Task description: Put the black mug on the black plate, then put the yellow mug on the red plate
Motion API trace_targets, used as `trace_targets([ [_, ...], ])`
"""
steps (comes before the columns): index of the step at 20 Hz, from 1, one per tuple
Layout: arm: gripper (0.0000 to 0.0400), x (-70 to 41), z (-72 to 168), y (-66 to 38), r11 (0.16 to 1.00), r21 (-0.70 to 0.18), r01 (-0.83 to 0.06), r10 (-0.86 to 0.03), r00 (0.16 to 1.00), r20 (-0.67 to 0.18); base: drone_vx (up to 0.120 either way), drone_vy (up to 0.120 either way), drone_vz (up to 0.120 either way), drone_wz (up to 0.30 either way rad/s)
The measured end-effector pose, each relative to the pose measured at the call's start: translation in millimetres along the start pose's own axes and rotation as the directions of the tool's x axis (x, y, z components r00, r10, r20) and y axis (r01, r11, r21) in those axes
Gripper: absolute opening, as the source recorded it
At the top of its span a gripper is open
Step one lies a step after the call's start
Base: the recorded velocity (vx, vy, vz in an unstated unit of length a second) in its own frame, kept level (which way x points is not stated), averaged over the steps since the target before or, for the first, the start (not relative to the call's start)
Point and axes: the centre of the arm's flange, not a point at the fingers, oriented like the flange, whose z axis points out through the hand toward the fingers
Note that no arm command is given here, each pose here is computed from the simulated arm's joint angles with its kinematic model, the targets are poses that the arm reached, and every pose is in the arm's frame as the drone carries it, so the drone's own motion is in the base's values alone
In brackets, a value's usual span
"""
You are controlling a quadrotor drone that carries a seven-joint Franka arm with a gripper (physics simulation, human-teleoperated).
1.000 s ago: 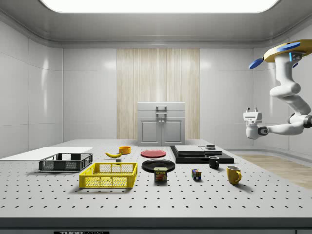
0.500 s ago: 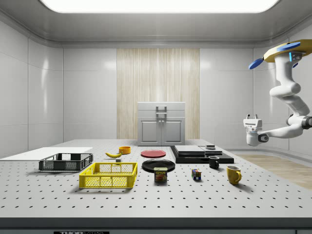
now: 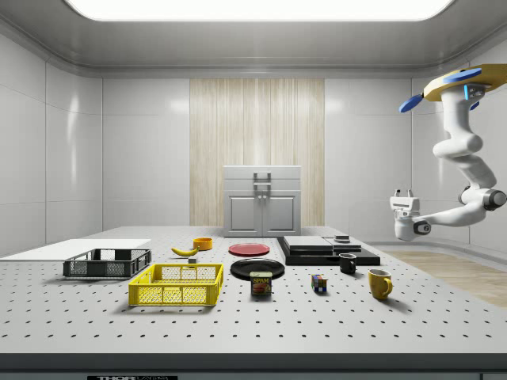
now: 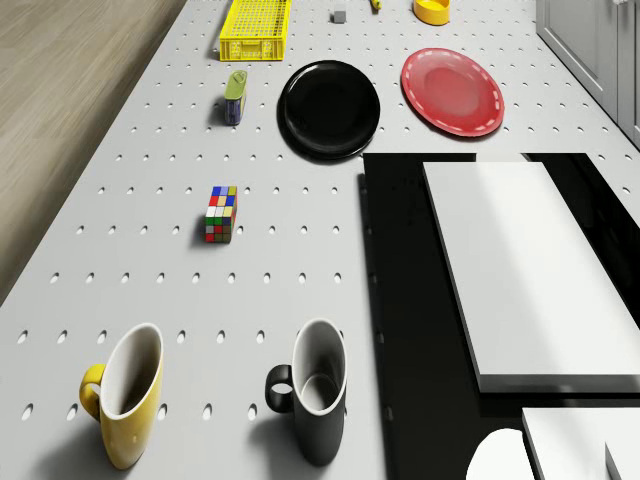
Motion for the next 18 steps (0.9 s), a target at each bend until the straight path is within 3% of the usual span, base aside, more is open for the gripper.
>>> trace_targets([
  [4, 0.04, -0.1, -1.3, 0.1, 1.0, 0.002, 0.0, 0.0, 1.0, -0.002, 0.12, 0.0, 0.0, 0.0],
  [9, 0.04, -0.4, -1.8, 0.3, 1.0, 0.004, 0.0, 0.0, 1.0, -0.005, 0.112, -0.104, 0.0, 0.0],
  [18, 0.04, -1.0, -2.1, 0.6, 1.0, 0.008, 0.0, 0.0, 1.0, -0.012, 0.102, 0.0, 0.0, 0.0],
])
